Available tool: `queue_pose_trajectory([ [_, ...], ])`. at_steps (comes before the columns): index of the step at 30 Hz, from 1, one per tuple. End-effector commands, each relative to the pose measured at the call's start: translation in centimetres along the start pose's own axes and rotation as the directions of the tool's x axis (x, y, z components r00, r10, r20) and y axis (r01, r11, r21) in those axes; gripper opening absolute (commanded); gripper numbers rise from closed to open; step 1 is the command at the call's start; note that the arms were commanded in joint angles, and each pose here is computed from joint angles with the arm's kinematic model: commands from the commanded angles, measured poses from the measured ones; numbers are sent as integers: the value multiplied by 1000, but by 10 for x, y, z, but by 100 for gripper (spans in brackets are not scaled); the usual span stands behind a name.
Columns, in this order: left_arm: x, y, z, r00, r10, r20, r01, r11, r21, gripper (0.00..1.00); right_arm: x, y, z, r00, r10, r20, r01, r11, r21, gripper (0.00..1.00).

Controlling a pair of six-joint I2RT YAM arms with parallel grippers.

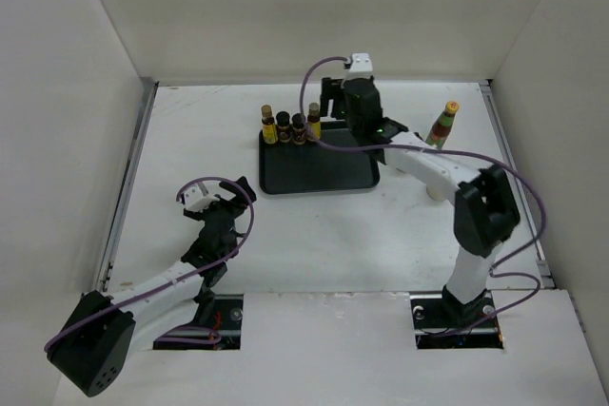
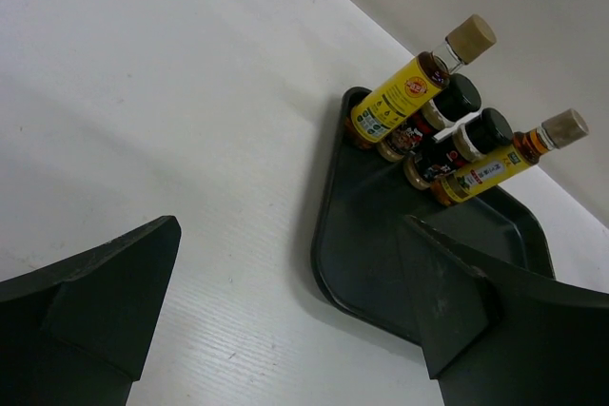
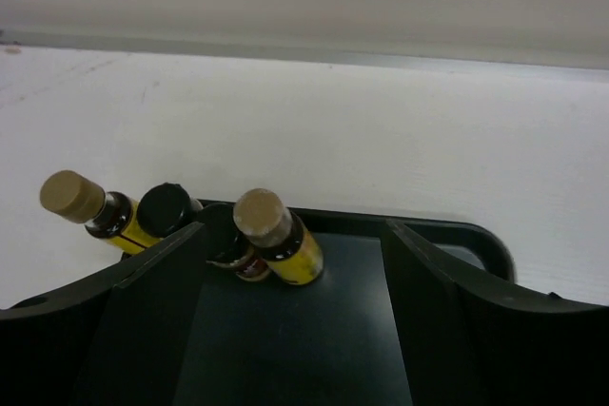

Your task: Organize the condiment bottles

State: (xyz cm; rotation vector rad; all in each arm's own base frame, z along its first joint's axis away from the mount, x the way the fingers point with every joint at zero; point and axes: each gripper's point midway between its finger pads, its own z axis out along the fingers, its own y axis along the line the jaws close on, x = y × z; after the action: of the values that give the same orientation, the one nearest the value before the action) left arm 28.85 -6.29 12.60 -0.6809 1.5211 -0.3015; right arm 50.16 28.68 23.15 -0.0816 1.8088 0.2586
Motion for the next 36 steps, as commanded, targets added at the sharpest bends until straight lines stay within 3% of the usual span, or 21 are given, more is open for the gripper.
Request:
queue_pose_trajectory([
  [1, -11, -8, 0, 998, -56, 33, 55, 998, 28, 100, -69, -54, -40, 987, 62, 147, -74, 994, 76, 81],
  [5, -9, -8, 1, 998, -50, 29, 49, 999, 24, 100, -38, -133, -77, 993, 57, 105, -84, 958, 274, 86],
  [10, -7, -10, 0, 998, -50, 24, 49, 998, 32, 100, 16, -192, -105, 999, 44, -3, -38, 900, 433, 96],
  [17, -7, -10, 0, 998, -51, 22, 51, 998, 34, 100, 63, -210, -91, 988, 108, -112, -49, 901, 431, 100],
  [25, -6, -10, 2, 999, -47, 13, 47, 998, 38, 100, 87, -223, -82, 980, 144, -137, -66, 885, 460, 100],
  [28, -7, -13, 1, 998, -56, 12, 56, 997, 50, 100, 92, -227, -79, 979, 157, -128, -81, 882, 465, 91],
  [33, -5, -11, 2, 999, -49, 6, 48, 998, 45, 100, 82, -230, -75, 984, 160, -85, -103, 881, 461, 62],
  [36, -6, -11, 2, 999, -52, 11, 52, 998, 45, 100, 52, -227, -83, 989, 148, 2, -133, 883, 450, 57],
])
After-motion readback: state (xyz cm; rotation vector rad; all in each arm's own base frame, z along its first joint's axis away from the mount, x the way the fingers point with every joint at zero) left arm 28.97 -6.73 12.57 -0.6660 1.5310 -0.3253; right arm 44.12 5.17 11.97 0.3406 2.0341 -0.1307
